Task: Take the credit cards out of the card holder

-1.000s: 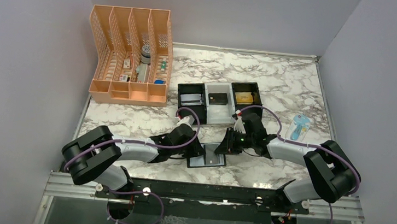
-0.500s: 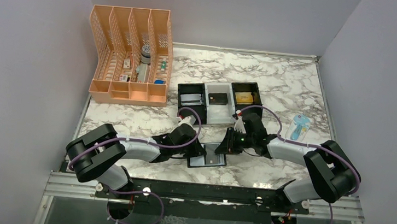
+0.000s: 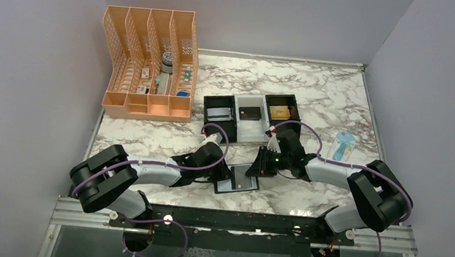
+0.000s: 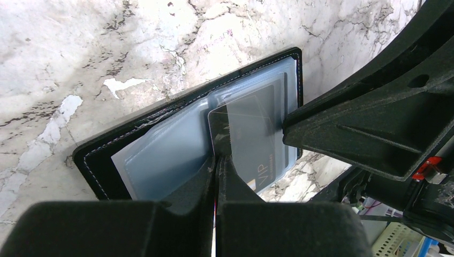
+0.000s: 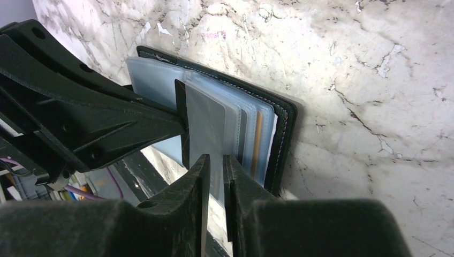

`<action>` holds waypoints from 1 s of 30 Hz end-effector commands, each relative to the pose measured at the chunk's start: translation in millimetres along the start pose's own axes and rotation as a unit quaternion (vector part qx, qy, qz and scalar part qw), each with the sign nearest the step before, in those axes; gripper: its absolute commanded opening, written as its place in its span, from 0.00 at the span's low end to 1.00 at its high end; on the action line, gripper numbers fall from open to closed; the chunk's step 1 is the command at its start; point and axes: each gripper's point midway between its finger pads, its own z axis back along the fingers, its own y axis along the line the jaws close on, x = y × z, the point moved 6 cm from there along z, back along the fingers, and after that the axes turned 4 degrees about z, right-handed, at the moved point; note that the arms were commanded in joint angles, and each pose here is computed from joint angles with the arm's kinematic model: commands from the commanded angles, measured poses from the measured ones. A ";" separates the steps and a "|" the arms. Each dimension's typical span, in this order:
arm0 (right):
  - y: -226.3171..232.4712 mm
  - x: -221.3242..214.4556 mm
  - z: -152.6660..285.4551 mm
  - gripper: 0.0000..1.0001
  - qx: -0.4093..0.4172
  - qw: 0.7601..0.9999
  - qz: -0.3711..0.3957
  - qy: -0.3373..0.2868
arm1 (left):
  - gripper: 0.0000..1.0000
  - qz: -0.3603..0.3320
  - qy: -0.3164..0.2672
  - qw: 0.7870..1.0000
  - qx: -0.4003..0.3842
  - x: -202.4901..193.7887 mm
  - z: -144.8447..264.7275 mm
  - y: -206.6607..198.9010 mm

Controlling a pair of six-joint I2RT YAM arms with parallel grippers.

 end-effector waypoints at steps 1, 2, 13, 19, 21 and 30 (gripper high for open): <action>-25.8 -11.9 -2.6 0.17 -0.078 0.997 -0.004 0.017 | 0.00 -0.016 0.002 0.999 0.037 -2.5 0.9 16.4; -24.1 -10.7 -2.2 0.17 -0.074 0.997 -0.003 0.017 | 0.00 -0.015 0.002 0.999 0.037 -2.1 1.0 16.2; 12.1 12.3 12.7 0.22 -0.005 0.999 0.047 -0.001 | 0.00 -0.015 0.001 1.000 0.025 -0.4 1.0 10.3; 24.9 15.9 13.0 0.24 0.042 0.997 0.057 -0.002 | 0.00 -0.013 0.004 1.000 0.020 -1.3 -0.1 8.7; 24.7 13.5 10.2 0.24 0.054 0.997 0.055 0.004 | 0.01 -0.011 0.004 1.000 0.018 -1.1 -0.4 7.7; -7.1 -4.3 -9.5 0.23 -0.004 0.999 0.015 0.039 | 0.19 0.003 0.010 1.000 0.016 -6.0 0.4 12.9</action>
